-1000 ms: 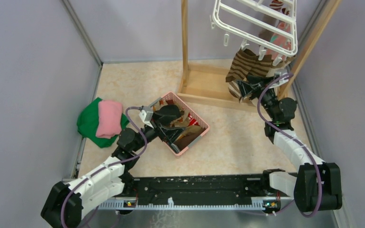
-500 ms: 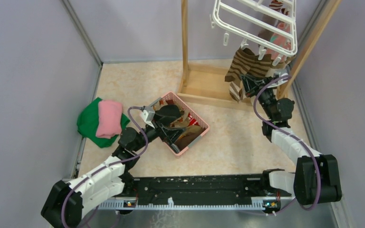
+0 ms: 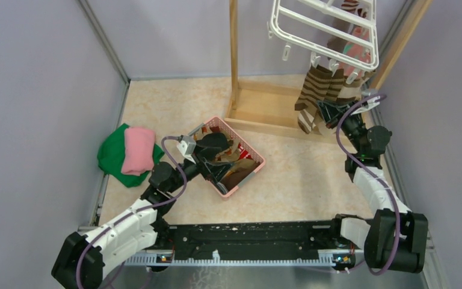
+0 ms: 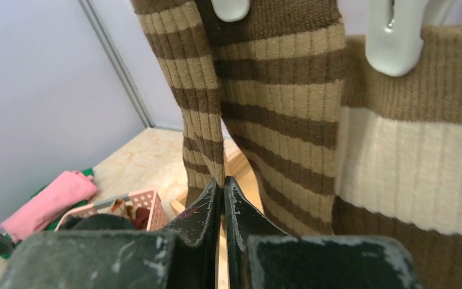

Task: Clip the socks to the hanger
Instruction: Rotate the hanger.

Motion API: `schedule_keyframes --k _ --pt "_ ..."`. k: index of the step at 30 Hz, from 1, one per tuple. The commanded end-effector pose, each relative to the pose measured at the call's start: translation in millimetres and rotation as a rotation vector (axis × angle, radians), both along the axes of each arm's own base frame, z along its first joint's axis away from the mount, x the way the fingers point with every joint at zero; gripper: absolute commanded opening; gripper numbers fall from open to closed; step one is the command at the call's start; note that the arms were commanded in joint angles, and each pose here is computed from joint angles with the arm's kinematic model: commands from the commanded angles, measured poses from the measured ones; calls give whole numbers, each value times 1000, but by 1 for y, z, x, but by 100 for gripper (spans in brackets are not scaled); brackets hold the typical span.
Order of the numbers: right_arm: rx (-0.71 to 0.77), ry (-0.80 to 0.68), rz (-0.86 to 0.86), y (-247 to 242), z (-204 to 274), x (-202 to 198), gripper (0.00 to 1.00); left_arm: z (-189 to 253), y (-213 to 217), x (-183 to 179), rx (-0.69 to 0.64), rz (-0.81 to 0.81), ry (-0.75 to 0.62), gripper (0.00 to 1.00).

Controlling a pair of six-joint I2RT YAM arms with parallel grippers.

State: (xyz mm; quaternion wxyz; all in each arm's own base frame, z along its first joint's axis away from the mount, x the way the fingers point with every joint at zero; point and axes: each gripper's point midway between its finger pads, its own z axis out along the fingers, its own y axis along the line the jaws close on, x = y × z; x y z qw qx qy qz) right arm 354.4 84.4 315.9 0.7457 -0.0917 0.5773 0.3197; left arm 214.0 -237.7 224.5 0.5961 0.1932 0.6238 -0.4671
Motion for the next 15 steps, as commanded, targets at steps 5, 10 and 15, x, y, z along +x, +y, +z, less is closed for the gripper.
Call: schedule_keyframes --k 5,10,15 --pt "-42 87 -24 -33 15 -7 0 8 -2 0 1 -17 -68 93" --pt "-40 119 -90 -63 21 -5 0 10 -5 -5 3 -48 -86 92" --pt "-34 154 -168 -91 21 -2 0 9 -5 -7 6 -52 -94 92"
